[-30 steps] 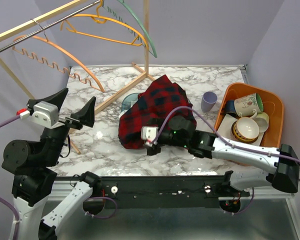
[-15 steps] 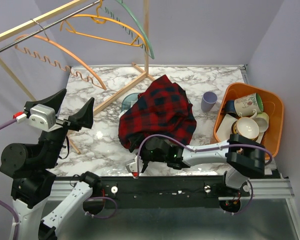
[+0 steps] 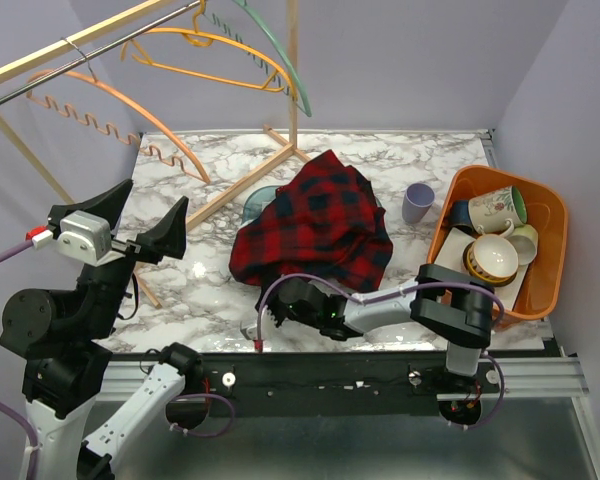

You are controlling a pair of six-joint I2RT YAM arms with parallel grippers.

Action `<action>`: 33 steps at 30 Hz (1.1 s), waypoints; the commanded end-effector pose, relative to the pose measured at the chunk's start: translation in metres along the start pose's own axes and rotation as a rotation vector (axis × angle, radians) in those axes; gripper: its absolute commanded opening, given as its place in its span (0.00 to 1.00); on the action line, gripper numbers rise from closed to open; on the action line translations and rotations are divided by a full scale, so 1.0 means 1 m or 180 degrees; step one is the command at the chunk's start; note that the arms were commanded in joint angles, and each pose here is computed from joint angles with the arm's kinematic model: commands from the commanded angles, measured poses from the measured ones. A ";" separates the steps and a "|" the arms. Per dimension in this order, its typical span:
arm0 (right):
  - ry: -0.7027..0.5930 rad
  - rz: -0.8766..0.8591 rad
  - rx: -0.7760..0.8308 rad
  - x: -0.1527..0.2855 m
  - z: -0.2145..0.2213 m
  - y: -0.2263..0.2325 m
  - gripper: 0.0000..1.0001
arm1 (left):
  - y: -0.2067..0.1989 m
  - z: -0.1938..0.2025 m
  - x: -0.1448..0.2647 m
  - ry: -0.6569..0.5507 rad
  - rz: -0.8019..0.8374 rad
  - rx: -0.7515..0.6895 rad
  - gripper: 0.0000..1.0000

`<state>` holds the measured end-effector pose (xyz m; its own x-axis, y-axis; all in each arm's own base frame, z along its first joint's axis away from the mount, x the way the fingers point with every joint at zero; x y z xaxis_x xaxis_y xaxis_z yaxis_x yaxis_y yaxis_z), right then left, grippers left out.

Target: Remove the skirt from the hanger

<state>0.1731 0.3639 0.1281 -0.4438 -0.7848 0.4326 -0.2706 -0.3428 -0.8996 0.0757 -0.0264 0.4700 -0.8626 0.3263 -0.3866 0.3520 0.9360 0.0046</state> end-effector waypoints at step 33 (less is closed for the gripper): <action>0.0097 0.0265 -0.7199 0.026 0.094 -0.059 0.01 | -0.004 0.010 -0.013 0.0084 0.0072 0.0065 0.99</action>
<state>0.2451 0.3017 0.2075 -0.4971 -0.8454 0.1954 -0.6561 0.5136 0.5529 0.0859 -0.0319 0.4678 -0.8714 0.3318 -0.3613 0.3574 0.9339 -0.0045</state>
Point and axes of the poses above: each gripper's point midway between its finger pads, its own x axis back along the fingers, its own y axis along the line the jaws close on, z = x × y, the point moved 10 cm from there along x, back along the fingers, and after that the axes turned 2 degrees about x, right-handed, at the moved point
